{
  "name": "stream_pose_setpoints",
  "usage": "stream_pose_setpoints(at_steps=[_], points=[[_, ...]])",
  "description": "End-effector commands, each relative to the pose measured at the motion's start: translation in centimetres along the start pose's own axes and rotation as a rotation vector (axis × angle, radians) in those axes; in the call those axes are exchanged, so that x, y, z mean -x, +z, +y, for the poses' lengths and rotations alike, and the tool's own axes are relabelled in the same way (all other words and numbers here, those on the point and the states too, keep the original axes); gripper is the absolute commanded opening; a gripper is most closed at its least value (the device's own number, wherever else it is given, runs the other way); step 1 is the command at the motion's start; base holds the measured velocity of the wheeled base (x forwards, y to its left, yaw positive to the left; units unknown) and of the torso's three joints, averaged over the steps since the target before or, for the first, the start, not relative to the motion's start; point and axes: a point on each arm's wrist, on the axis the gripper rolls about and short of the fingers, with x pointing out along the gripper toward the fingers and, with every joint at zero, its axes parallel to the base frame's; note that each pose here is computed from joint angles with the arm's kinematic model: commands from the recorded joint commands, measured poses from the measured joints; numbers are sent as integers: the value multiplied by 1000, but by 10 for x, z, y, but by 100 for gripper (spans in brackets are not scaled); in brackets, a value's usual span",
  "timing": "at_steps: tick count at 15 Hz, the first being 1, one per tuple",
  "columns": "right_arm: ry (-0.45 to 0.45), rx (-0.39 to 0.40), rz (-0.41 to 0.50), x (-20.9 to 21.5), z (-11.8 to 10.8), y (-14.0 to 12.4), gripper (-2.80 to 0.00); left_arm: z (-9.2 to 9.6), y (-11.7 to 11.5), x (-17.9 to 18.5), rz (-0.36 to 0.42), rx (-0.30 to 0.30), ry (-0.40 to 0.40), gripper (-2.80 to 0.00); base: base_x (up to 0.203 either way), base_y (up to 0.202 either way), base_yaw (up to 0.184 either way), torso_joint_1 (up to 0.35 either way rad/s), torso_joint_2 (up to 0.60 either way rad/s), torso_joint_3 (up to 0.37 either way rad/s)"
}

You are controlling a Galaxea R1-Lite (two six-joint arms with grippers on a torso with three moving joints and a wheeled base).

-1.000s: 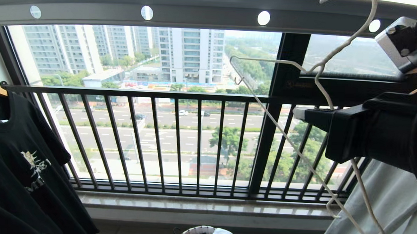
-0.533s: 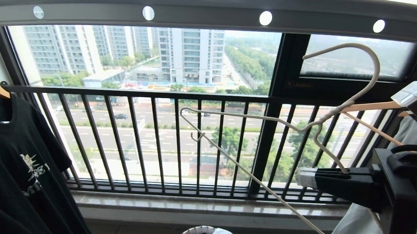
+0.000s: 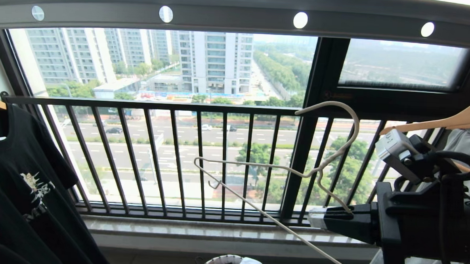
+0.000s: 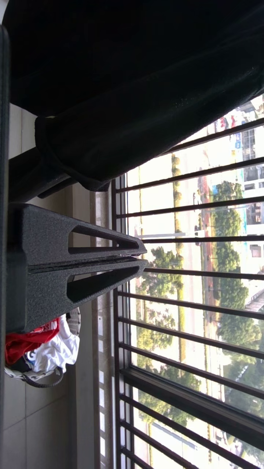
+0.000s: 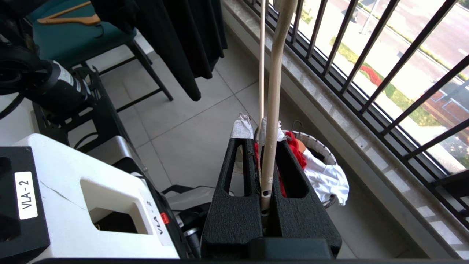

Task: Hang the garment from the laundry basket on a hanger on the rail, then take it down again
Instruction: Pick up the clothes rack on the clothesline

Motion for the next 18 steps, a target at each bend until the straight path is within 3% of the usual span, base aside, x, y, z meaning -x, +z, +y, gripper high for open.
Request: stream_pose_setpoints(at_steps=[1,18], points=[[-12,-12,20,-9,-8,-2,-280,0,0,0,2,0,0,-280,0,0,0,0,0,0],[-33,-18,16,-8,-11,-1,-280,0,0,0,2,0,-1,-280,0,0,0,0,0,0]])
